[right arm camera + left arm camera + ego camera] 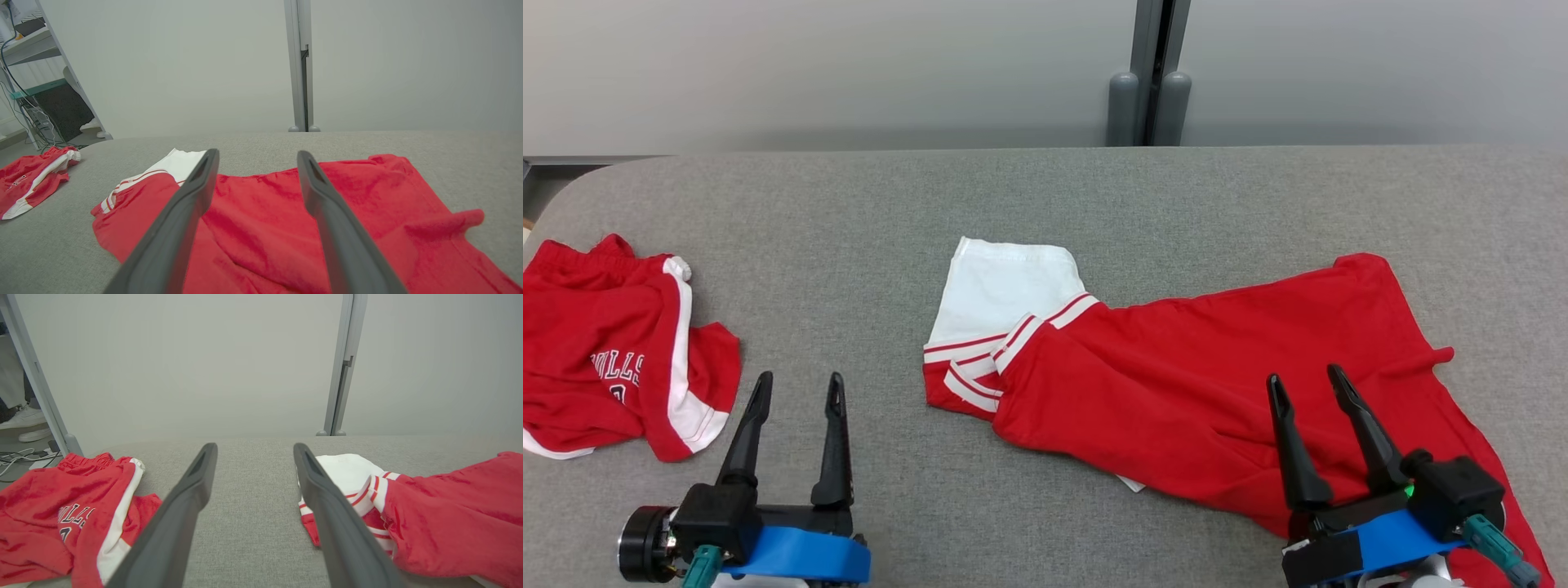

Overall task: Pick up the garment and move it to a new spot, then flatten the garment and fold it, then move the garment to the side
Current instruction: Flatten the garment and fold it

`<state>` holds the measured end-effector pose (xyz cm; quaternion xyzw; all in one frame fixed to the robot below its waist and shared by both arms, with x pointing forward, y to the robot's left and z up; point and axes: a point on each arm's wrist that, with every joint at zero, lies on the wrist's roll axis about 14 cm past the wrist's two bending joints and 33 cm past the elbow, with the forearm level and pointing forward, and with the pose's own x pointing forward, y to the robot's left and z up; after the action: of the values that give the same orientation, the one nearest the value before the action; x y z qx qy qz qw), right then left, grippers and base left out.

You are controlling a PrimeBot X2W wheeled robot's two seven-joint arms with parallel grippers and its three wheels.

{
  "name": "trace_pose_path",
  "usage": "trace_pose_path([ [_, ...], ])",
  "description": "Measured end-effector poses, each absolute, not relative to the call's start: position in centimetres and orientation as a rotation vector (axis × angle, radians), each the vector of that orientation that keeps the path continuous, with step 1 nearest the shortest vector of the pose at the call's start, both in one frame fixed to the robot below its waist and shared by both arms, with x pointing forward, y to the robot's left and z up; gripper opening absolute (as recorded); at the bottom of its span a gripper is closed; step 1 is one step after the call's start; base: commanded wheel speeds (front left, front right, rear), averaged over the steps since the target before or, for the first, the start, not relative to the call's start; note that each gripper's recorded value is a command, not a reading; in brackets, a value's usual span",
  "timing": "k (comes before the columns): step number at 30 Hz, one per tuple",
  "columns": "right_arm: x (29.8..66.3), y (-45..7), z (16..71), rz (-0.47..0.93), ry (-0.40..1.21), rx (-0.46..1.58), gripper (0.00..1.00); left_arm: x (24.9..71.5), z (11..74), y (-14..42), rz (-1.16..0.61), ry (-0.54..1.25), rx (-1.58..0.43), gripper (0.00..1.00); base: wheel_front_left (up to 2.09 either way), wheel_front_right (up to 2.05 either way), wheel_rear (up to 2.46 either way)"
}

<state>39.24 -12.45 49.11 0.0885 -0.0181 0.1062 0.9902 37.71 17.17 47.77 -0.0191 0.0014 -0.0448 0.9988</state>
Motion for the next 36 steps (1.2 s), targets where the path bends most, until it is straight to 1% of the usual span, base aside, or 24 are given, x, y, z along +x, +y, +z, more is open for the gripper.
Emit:
trace_pose_path([
  [5, 39.5, -12.7, 49.2, 0.206, -0.040, 0.176, 1.00, 38.1, 47.2, 14.9, -0.156, 0.021, -0.058, 1.00, 0.00, 0.00, 0.00],
  [10, 39.7, -13.0, 49.4, 0.200, -0.048, 0.172, 1.00, 38.4, 46.1, 11.5, -0.261, 0.058, -0.084, 1.00, 0.00, 0.00, 0.00],
  [19, 39.3, -14.2, 49.0, 0.162, -0.037, 0.169, 1.00, 37.3, 42.3, 6.2, -0.432, 0.195, -0.127, 1.00, 0.00, 0.00, 0.00],
  [28, 39.1, -15.3, 48.8, 0.128, -0.031, 0.165, 1.00, 36.3, 38.7, 4.7, -0.468, 0.332, -0.170, 1.00, 0.00, 0.00, 0.00],
  [35, 39.0, -15.8, 48.5, 0.111, -0.023, 0.169, 1.00, 36.8, 38.0, 3.6, -0.492, 0.362, -0.188, 1.00, 0.00, 0.00, 0.00],
  [36, 39.0, -15.9, 48.5, 0.109, -0.022, 0.169, 1.00, 36.9, 38.0, 3.4, -0.498, 0.363, -0.191, 0.92, 0.00, 0.00, 0.00],
])
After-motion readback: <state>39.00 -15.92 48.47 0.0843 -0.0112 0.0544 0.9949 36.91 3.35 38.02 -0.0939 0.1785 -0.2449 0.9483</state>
